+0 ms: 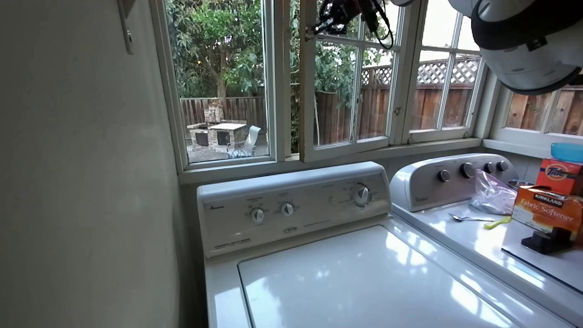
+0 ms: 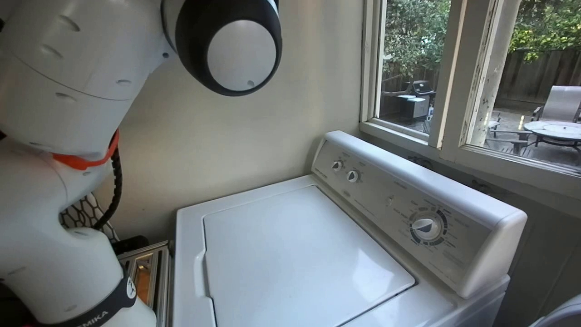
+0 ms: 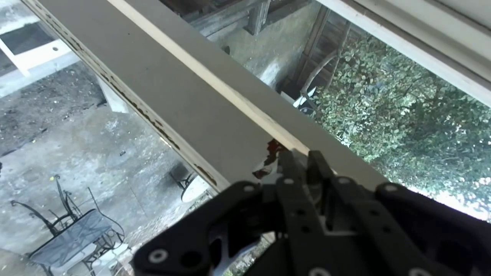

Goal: Open the window.

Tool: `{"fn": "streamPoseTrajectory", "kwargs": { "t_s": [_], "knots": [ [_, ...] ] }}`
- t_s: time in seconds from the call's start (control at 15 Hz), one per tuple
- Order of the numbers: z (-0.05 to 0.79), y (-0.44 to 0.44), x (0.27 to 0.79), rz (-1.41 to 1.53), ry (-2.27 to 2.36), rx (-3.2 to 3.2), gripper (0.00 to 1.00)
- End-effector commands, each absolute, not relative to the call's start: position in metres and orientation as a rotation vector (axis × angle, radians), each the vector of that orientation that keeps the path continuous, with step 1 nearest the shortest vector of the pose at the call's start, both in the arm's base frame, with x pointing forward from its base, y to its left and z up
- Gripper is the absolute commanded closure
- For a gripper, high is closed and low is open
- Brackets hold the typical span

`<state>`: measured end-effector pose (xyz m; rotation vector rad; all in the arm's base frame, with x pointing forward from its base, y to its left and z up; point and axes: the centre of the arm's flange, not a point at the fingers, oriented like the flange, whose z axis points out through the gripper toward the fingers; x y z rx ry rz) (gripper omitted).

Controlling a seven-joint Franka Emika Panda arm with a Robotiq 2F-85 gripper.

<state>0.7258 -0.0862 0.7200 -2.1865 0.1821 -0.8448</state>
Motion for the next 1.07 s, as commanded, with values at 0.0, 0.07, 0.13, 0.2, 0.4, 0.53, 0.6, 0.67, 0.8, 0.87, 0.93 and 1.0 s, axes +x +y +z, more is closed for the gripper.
{"fn": "streamPoseTrajectory", "kwargs": {
  "t_s": [0.0,0.07,0.13,0.2,0.4,0.53,0.6,0.67,0.8,0.87,0.93,1.0],
  "knots": [
    [0.724,-0.093,0.739,-0.657,0.109,-2.276,0.97],
    [0.726,-0.097,0.735,-0.634,0.104,-2.294,0.97],
    [0.727,-0.101,0.730,-0.614,0.098,-2.314,0.97],
    [0.729,-0.105,0.724,-0.594,0.087,-2.337,0.97],
    [0.732,-0.114,0.705,-0.545,0.041,-2.406,0.97],
    [0.733,-0.120,0.696,-0.511,0.011,-2.432,0.97],
    [0.732,-0.123,0.691,-0.496,-0.004,-2.445,0.97],
    [0.731,-0.126,0.687,-0.484,-0.019,-2.457,0.97],
    [0.729,-0.133,0.681,-0.481,-0.060,-2.478,0.97],
    [0.728,-0.136,0.681,-0.490,-0.082,-2.477,0.97],
    [0.727,-0.139,0.681,-0.499,-0.097,-2.482,0.97],
    [0.727,-0.142,0.681,-0.510,-0.109,-2.490,0.97]
  ]
}}
